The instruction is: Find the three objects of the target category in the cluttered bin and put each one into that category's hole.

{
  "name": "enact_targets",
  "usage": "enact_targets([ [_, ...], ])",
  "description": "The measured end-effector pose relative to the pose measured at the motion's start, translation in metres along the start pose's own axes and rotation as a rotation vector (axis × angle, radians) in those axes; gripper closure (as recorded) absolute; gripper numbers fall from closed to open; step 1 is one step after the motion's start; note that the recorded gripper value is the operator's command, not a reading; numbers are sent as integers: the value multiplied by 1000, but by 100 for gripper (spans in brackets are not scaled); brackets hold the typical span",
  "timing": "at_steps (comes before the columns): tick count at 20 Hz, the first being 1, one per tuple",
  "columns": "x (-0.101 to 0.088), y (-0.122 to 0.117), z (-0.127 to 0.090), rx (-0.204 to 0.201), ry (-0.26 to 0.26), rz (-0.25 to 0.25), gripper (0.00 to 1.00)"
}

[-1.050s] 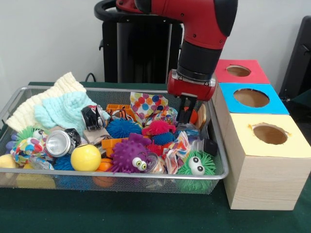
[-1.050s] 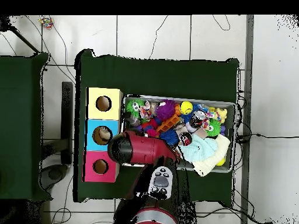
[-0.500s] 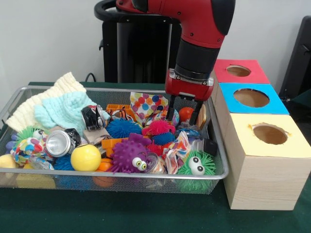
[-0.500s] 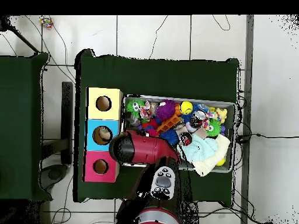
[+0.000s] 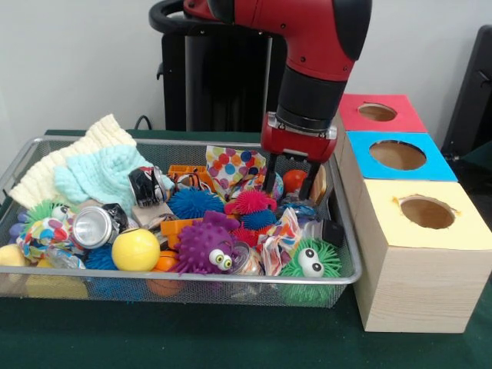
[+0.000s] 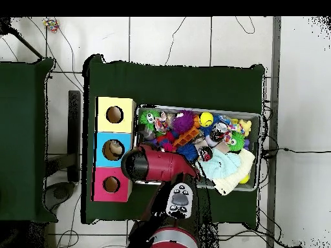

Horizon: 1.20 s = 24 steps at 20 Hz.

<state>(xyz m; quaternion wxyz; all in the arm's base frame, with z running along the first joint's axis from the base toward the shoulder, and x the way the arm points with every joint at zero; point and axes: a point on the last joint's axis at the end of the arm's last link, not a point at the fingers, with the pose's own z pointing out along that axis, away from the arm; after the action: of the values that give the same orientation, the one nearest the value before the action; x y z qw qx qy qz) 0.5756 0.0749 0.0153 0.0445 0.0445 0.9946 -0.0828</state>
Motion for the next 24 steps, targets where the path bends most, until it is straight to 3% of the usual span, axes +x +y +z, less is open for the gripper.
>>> enact_targets([
  [9,26,15,21,26,46,-47,0],
  [15,30,26,17,57,17,-90,0],
  [24,28,30,17,59,-15,-102,0],
])
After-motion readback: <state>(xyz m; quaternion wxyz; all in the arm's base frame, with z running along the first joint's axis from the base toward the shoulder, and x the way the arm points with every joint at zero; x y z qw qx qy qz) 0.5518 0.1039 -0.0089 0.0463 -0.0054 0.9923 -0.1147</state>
